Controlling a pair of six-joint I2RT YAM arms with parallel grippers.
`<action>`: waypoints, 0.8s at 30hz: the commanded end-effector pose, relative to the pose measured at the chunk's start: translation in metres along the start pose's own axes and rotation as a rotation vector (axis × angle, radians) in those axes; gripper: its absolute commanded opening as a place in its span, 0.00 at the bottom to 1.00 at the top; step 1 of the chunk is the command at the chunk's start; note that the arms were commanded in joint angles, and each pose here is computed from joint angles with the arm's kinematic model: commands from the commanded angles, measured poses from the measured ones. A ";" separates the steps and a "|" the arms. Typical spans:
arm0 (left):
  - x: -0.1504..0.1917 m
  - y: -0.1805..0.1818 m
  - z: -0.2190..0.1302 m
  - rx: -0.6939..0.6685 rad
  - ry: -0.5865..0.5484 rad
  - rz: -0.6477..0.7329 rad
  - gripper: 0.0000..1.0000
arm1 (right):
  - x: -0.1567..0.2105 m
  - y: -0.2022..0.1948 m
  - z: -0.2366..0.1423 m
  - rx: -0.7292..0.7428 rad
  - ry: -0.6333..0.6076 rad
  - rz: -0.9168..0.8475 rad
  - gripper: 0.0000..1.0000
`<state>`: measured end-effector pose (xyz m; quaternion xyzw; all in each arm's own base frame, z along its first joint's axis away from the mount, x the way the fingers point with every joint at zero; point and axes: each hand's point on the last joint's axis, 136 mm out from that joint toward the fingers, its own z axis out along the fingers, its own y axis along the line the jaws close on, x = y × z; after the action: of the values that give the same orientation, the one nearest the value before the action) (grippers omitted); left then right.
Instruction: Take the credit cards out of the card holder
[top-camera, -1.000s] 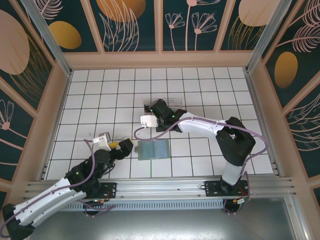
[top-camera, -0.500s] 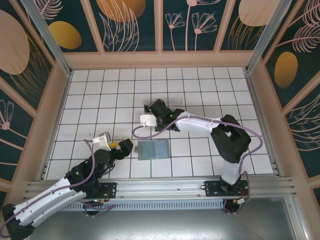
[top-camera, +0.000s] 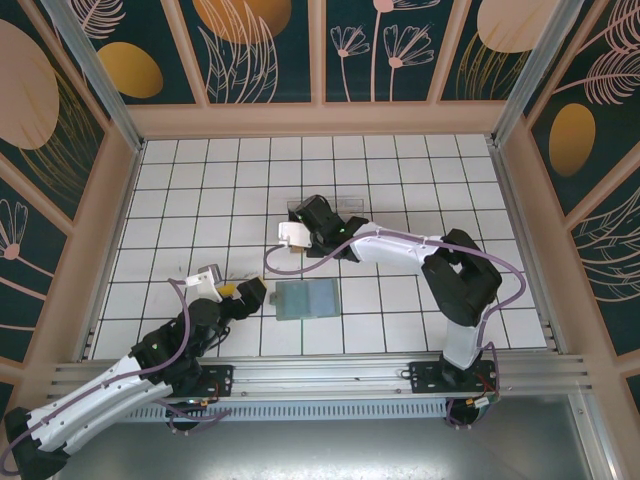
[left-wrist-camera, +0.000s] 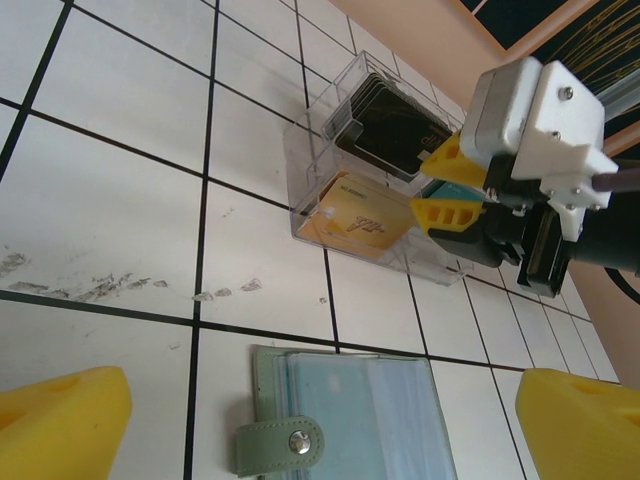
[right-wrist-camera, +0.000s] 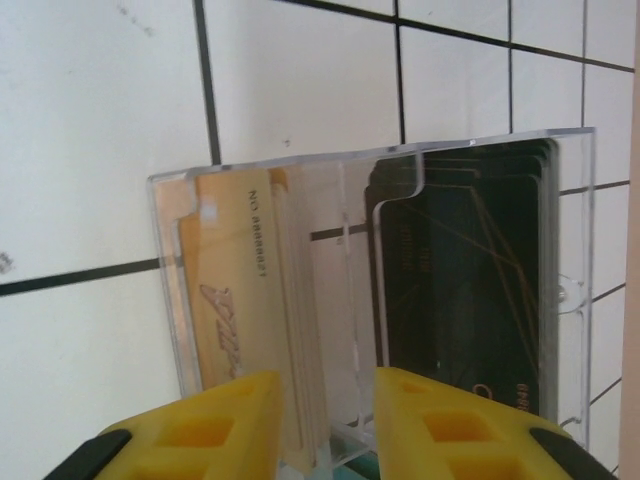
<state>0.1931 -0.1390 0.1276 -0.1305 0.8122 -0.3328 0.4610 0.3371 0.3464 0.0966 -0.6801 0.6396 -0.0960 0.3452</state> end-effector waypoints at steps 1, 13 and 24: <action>0.002 0.003 0.001 -0.005 -0.003 0.018 0.99 | -0.013 -0.031 -0.014 0.089 -0.049 0.140 0.31; 0.016 -0.020 0.011 0.051 0.099 0.029 0.97 | -0.017 -0.019 -0.079 0.013 -0.292 0.886 0.32; 0.051 -0.033 0.034 0.013 0.294 0.011 0.83 | 0.024 0.062 -0.083 -0.156 -0.201 1.347 0.30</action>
<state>0.1885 -0.1856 0.0873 -0.0768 0.8787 -0.3141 0.3513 0.2573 0.2948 0.1092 -0.2305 0.8841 0.1977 0.3550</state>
